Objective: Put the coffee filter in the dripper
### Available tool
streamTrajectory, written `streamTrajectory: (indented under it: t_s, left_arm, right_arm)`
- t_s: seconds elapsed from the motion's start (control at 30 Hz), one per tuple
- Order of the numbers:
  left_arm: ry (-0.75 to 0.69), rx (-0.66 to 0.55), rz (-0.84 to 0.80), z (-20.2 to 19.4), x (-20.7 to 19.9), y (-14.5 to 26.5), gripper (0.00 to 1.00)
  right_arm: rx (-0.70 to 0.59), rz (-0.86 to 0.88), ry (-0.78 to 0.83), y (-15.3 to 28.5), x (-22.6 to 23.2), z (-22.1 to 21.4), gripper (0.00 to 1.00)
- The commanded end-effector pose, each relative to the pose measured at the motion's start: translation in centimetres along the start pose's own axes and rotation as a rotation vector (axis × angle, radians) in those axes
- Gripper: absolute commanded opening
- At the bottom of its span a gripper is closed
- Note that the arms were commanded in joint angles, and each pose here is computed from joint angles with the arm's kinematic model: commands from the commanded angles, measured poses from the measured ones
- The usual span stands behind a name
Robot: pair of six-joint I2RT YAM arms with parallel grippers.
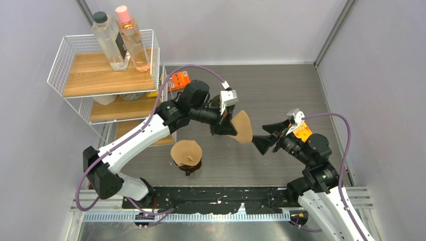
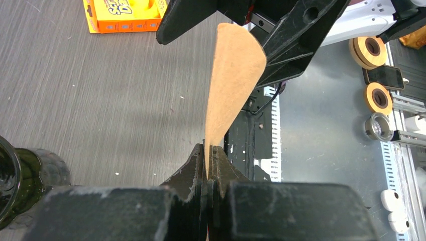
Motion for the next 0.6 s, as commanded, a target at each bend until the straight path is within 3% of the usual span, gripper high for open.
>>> streamTrajectory:
  t_s: [0.0,0.57]
  left_arm:
    - [-0.005,-0.011,-0.01,0.8,-0.5,0.3,0.0]
    - [0.081,-0.022,0.049,1.5,0.3,0.1,0.0]
  right_arm:
    - [-0.073,0.012,0.019,-0.2,0.4,2.1,0.96]
    - [-0.059,0.004,-0.036,-0.1,0.4,1.2,0.95]
Point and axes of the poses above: each gripper's point midway between its finger pads, its own y axis back along the fingers, its own x axis along the line the jaws close on, z = x × y, the point moved 3 cm from there along y, back along the fingers, and after that the axes turned 10 degrees about y, right-handed, at the moved point
